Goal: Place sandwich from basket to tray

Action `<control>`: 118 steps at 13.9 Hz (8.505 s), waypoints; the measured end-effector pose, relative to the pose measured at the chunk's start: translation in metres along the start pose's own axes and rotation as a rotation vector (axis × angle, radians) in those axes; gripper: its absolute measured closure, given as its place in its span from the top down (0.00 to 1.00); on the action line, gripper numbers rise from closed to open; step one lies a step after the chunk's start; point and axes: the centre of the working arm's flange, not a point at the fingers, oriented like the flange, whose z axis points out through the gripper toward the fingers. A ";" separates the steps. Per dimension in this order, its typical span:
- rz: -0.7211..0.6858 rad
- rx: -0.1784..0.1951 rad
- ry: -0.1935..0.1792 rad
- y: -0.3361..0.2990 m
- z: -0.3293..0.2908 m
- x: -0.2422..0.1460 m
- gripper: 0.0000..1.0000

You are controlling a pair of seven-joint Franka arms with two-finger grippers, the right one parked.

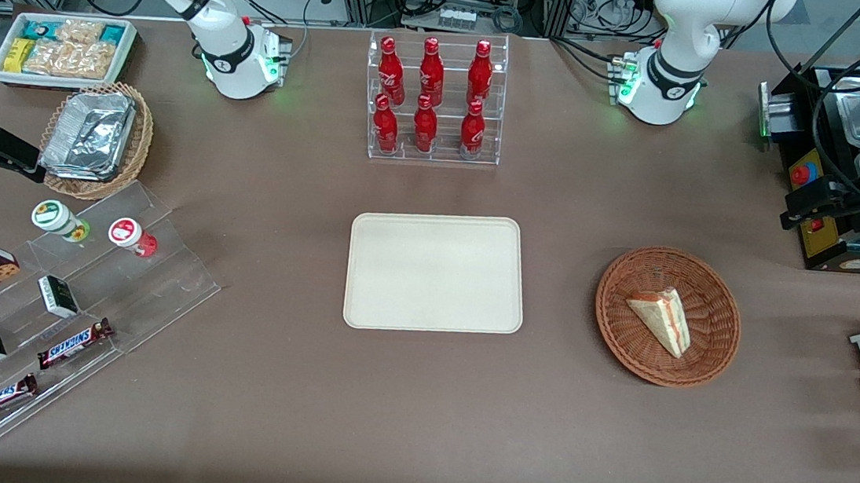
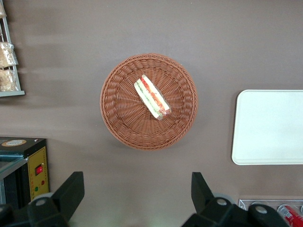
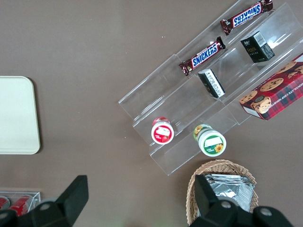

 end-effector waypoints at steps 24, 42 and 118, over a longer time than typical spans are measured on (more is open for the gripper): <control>-0.395 -0.022 0.043 0.029 0.257 0.027 1.00; -0.432 -0.004 0.002 0.025 0.363 0.012 0.88; -0.053 0.013 -0.036 0.032 0.032 0.000 1.00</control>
